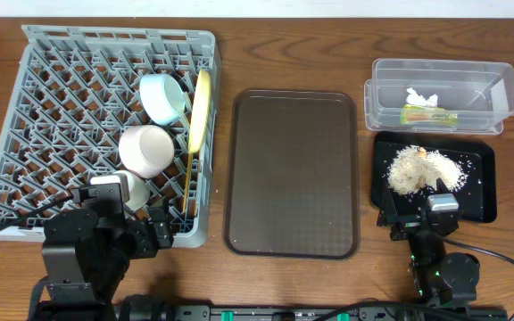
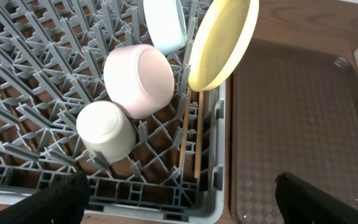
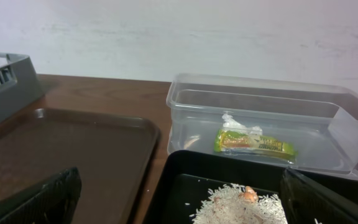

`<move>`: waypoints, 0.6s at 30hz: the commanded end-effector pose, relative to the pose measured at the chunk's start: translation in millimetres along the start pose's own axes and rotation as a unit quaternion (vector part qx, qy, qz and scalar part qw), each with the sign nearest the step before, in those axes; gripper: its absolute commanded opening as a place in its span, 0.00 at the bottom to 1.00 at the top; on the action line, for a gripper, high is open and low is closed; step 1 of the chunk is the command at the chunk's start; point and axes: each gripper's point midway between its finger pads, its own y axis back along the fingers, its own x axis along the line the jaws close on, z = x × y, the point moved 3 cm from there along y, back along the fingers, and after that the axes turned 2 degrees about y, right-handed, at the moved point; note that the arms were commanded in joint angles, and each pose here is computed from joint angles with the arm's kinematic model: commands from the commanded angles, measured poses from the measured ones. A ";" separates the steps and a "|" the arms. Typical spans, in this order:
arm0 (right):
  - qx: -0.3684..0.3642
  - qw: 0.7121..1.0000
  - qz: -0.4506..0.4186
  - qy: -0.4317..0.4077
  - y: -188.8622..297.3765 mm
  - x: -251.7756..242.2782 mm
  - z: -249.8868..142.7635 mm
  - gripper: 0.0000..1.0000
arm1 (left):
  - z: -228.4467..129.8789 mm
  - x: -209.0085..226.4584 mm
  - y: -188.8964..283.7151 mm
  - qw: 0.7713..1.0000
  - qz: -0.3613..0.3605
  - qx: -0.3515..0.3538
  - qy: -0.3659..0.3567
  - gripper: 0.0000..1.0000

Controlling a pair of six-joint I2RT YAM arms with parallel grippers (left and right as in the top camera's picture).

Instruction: Sort waste into correct bins and load items into the dishwasher

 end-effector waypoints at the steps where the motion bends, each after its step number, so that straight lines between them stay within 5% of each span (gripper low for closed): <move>1: 0.001 1.000 0.001 0.003 0.0 0.1 -1.0 0.99 | -0.4 -0.1 -0.5 1.000 0.000 0.000 -0.006 0.96; 18: 0.001 1.000 0.001 0.003 0.0 0.1 -1.0 0.99 | -8.5 13.5 5.3 0.999 0.039 -0.011 -0.019 0.96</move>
